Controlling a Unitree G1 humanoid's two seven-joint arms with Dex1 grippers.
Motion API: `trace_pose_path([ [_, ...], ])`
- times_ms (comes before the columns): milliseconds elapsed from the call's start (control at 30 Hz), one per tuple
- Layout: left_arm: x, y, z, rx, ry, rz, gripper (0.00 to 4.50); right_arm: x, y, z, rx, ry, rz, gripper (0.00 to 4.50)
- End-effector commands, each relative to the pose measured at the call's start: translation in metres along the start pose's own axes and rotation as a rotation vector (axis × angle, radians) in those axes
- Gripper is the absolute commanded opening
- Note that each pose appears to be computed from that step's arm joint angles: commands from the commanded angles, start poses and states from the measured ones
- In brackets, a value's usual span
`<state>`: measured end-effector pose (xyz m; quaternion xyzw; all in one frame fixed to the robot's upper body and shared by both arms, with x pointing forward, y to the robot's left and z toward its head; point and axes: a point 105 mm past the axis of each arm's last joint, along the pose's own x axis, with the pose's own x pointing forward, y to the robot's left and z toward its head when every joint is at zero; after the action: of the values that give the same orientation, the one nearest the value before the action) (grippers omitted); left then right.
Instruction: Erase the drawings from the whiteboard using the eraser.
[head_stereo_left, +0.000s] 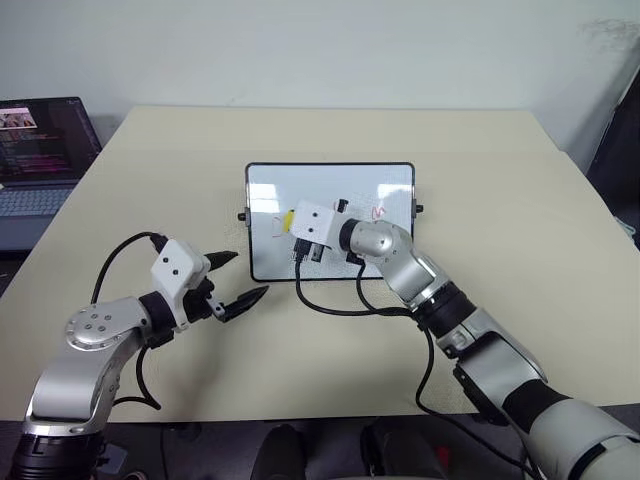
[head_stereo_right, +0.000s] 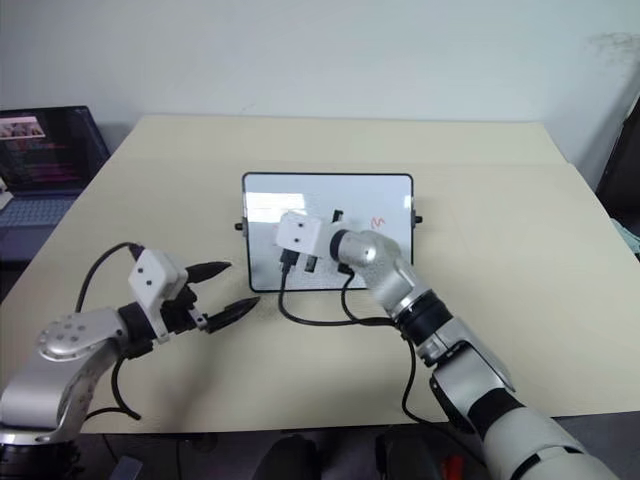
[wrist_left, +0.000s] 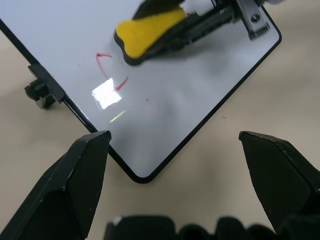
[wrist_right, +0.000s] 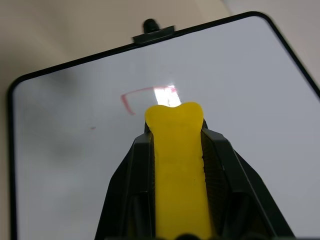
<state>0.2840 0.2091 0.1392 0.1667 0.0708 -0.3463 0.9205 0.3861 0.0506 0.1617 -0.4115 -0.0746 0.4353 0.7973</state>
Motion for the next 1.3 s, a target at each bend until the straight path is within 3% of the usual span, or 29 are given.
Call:
trace_pose_path([
  [33,-0.006,0.008,0.013,0.043,-0.036,0.051,4.5,-0.003,0.007,-0.019,0.039,0.069,0.047,0.96],
  [233,-0.008,0.017,0.011,0.045,-0.026,0.108,4.5,-0.008,0.032,-0.018,0.035,0.063,0.196,0.96],
  [367,-0.013,0.026,0.005,0.046,0.003,0.169,4.5,0.001,-0.002,0.003,-0.04,-0.014,-0.017,0.96],
  [467,-0.016,0.035,0.002,0.049,0.019,0.229,4.5,0.005,-0.011,0.017,-0.065,-0.064,-0.079,0.96],
  [733,-0.019,0.038,-0.001,0.041,0.033,0.258,4.5,0.008,0.039,-0.003,-0.053,0.023,0.202,0.96],
  [967,-0.018,0.034,-0.001,0.034,0.033,0.235,4.5,0.013,-0.007,0.018,-0.105,-0.05,-0.06,0.96],
  [1033,-0.016,0.03,0.001,0.034,0.021,0.208,4.5,0.014,-0.008,0.02,-0.102,-0.06,-0.065,0.96],
  [1300,-0.015,0.027,0.003,0.037,0.014,0.181,4.5,0.015,0.031,0.003,-0.09,0.012,0.16,0.96],
])
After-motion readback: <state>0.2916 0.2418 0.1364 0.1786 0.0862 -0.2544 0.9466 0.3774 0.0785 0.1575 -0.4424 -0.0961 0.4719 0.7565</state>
